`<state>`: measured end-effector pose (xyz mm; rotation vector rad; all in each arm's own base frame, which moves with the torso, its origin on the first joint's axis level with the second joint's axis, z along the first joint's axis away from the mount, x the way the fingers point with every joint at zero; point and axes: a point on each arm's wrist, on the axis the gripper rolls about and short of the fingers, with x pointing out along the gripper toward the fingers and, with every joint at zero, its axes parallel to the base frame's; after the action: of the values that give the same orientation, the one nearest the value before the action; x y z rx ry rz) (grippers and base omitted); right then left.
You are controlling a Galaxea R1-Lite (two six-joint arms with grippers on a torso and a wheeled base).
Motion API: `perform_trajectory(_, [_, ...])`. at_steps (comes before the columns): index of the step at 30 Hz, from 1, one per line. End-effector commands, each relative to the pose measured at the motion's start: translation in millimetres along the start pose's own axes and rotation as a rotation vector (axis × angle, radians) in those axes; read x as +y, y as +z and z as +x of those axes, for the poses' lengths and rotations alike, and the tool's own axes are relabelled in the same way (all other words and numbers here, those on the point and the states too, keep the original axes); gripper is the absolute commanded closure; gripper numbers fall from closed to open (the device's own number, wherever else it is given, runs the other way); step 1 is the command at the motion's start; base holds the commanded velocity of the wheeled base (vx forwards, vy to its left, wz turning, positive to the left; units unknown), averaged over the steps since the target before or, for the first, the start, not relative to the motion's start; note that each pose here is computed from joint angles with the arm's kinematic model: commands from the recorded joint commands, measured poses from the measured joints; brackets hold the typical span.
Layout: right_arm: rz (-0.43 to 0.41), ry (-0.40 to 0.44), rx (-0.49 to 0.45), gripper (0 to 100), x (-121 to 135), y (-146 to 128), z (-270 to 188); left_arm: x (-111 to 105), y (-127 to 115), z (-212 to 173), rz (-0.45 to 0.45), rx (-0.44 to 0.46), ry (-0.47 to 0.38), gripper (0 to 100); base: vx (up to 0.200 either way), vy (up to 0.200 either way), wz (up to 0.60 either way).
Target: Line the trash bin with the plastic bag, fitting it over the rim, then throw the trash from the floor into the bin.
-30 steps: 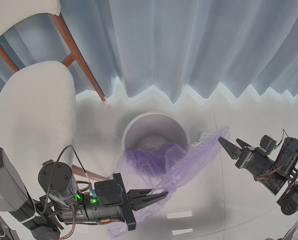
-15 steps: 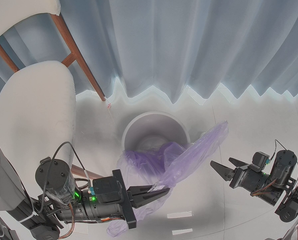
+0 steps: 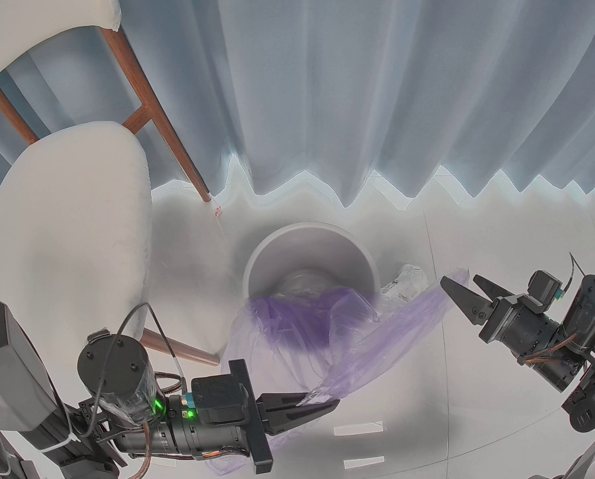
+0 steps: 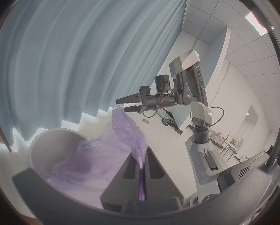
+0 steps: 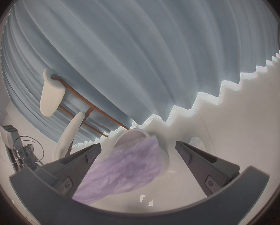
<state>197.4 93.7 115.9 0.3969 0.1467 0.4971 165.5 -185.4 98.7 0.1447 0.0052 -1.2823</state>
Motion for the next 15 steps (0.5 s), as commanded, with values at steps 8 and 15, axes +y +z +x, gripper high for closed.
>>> perform_trajectory(8, [-0.03,-0.038,0.037,0,-10,-8,-2,-2,0,1,0.007,0.0,-0.008,100,0.0,0.0,0.0])
perform_trajectory(15, [-0.085,-0.035,0.132,0,-12,-24,-9,-1,1,0,0.012,-0.006,-0.002,100,0.0,0.0,0.0])
